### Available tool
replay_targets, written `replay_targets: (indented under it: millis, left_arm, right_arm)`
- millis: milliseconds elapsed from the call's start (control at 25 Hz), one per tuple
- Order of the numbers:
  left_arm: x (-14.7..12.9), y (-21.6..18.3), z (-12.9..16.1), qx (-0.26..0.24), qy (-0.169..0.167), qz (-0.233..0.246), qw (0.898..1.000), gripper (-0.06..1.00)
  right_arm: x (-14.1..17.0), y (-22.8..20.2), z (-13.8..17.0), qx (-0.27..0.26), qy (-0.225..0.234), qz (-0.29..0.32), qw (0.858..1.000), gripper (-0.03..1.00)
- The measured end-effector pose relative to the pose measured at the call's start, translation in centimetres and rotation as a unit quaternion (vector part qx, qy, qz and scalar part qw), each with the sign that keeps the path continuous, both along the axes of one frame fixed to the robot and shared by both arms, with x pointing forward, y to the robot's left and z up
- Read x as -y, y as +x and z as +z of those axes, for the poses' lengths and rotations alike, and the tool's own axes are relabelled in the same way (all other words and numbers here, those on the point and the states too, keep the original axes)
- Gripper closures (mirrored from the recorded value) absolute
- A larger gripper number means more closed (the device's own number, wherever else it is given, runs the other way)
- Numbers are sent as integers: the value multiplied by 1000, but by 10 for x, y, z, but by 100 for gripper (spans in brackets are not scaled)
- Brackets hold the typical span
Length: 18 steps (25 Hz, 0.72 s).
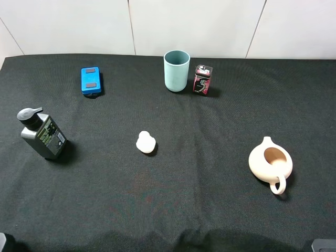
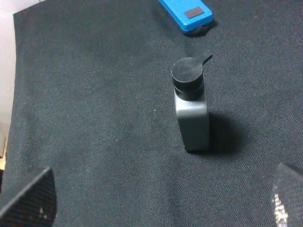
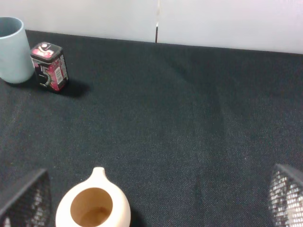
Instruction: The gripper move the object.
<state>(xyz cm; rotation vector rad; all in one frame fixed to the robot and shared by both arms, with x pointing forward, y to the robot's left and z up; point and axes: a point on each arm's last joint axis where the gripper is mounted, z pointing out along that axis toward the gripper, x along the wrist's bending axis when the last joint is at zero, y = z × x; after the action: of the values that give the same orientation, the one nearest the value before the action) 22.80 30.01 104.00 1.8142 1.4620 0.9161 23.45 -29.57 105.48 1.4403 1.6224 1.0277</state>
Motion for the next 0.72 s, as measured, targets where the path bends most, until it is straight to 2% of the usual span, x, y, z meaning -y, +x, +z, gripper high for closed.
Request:
replay_targets:
  millis: [720]
  left_arm:
    - [0, 0, 0, 0, 0, 0, 1000, -1]
  right_arm:
    - [0, 0, 0, 1, 0, 0, 1000, 27]
